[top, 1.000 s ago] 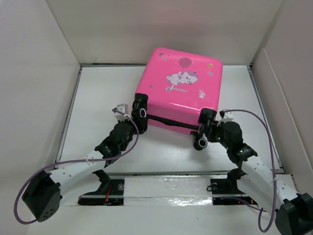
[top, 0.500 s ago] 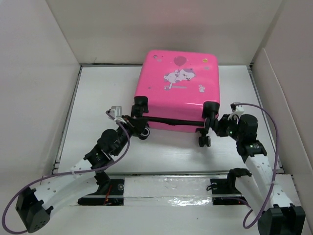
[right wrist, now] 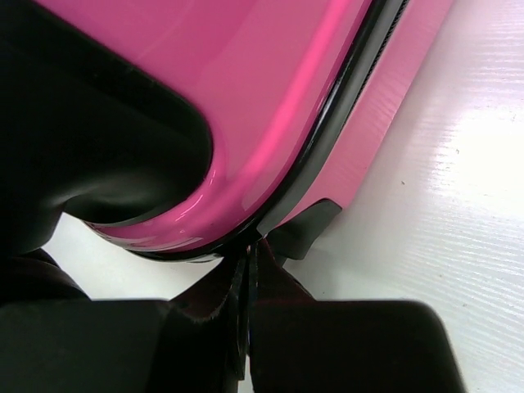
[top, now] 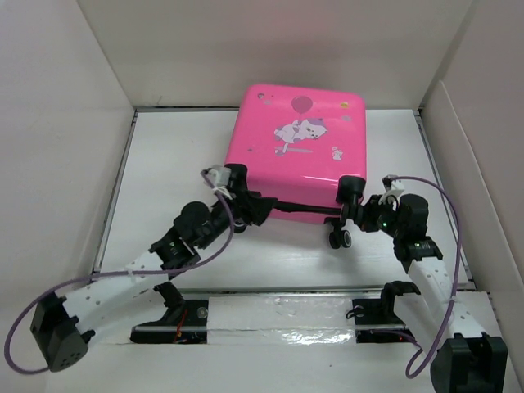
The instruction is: Pack the luggage
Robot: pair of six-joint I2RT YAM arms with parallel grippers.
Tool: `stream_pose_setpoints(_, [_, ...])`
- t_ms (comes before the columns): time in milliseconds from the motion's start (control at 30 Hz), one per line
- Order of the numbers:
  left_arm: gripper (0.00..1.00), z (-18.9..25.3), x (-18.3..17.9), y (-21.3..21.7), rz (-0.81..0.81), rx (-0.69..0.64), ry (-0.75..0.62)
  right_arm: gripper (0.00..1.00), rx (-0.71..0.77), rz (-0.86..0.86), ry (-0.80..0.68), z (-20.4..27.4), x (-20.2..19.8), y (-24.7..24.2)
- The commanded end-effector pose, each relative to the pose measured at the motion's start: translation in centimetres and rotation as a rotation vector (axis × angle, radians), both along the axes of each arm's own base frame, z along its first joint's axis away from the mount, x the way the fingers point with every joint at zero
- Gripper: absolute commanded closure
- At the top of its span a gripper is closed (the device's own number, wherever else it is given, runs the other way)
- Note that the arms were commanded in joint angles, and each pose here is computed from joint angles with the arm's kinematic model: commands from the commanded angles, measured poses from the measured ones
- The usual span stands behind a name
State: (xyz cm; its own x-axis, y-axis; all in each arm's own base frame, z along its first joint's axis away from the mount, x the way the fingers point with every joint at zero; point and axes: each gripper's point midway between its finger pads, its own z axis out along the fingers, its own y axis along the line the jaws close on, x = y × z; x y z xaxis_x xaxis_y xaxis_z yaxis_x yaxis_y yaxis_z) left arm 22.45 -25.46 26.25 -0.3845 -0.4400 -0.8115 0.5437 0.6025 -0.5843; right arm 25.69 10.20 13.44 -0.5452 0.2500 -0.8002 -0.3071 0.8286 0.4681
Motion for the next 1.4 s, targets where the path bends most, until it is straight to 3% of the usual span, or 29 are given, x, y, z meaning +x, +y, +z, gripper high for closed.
stream_pose_setpoints(0, [0.33,1.9,-2.9,-5.1,-0.207,0.089,-0.102,1.0,0.017,0.023,-0.3,7.3,2.4,0.3])
stream_pose_setpoints(33, [0.31,1.7,-4.6,-8.2,-0.286,0.122,-0.104,1.0,0.016,0.022,-0.3,7.3,2.2,0.3])
stream_pose_setpoints(233, [0.34,-0.5,-4.9,-17.0,-0.455,0.21,-0.08,1.0,0.022,0.022,-0.298,7.3,1.8,0.3])
stream_pose_setpoints(333, [0.35,-1.6,-4.2,-19.6,-0.487,0.24,-0.058,1.0,0.008,0.005,-0.301,7.6,1.5,0.0])
stream_pose_setpoints(467, [0.29,-1.4,-3.7,-21.8,-0.546,0.172,-0.052,1.0,0.024,0.009,-0.309,7.7,0.8,0.2])
stream_pose_setpoints(700, [0.33,0.1,-1.1,-24.5,-0.554,0.073,-0.055,1.0,0.062,0.02,-0.293,6.0,-0.8,1.5])
stream_pose_setpoints(1067, [0.37,3.3,5.1,-25.7,-0.418,-0.031,-0.052,1.0,0.115,-0.073,-0.515,8.9,-2.8,2.4])
stream_pose_setpoints(1367, [0.37,2.3,6.1,-25.8,-0.396,-0.036,-0.028,1.0,0.182,0.0,-0.535,9.8,-2.8,7.5])
